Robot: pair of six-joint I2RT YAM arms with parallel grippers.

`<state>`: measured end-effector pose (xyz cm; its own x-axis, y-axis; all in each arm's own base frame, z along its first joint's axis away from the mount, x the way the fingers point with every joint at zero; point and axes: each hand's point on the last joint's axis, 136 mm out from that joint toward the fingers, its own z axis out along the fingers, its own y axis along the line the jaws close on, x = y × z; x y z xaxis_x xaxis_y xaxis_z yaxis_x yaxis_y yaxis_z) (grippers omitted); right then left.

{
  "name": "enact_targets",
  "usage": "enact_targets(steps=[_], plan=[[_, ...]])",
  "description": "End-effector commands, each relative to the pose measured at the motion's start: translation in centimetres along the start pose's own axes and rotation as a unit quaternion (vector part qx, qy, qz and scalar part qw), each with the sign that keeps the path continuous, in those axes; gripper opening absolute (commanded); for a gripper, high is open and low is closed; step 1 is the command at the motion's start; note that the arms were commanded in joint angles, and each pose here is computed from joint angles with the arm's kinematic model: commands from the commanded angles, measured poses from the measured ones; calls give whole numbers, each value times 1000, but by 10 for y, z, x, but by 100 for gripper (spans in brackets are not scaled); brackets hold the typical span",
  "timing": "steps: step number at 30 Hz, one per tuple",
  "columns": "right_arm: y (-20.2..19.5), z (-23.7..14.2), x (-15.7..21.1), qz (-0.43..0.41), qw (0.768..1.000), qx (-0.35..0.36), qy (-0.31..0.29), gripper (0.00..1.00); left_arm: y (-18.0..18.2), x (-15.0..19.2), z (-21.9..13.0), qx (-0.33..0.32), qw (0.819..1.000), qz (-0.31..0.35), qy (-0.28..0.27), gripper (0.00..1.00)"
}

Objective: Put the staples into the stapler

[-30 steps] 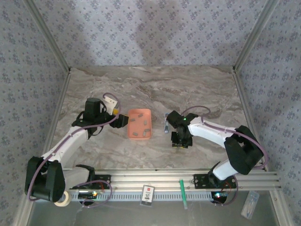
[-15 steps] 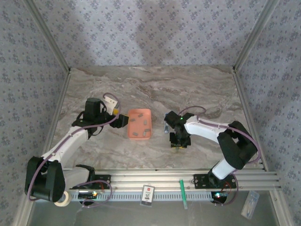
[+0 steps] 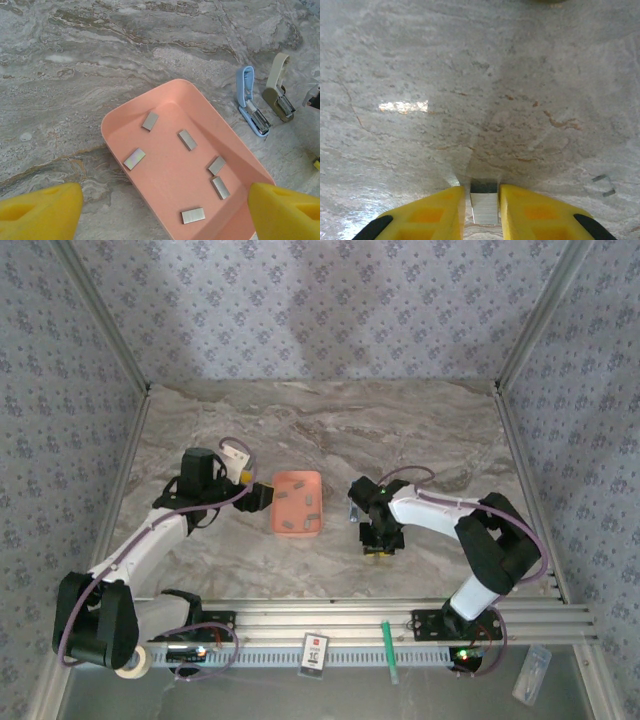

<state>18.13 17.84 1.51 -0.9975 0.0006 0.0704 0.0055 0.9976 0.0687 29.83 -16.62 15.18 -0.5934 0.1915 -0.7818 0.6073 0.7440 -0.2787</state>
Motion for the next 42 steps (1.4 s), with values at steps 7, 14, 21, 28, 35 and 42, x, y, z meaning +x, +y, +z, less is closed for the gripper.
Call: enact_targets(steps=[7, 14, 21, 28, 35, 42], plan=[[-3, 1, -11, -2, 1000, 17, -16, 18, -2, -7, 0, 0, 1000, 10, -8, 85], [4, -28, -28, 7, 996, 11, -93, 16, 0, -12, -1, -7, 1000, 6, -16, 85], [20, -68, -54, 27, 981, -16, -191, 16, 7, -38, -5, -30, 999, 19, -37, 85], [34, -78, -70, 39, 974, -38, -218, 15, 21, -45, 5, -55, 997, 22, -49, 85], [43, -74, -86, 36, 975, -42, -215, 15, 33, -25, 11, -79, 996, 18, -37, 85], [48, -66, -97, 29, 978, -35, -203, 15, 38, -24, 15, -88, 996, 15, -29, 86]])
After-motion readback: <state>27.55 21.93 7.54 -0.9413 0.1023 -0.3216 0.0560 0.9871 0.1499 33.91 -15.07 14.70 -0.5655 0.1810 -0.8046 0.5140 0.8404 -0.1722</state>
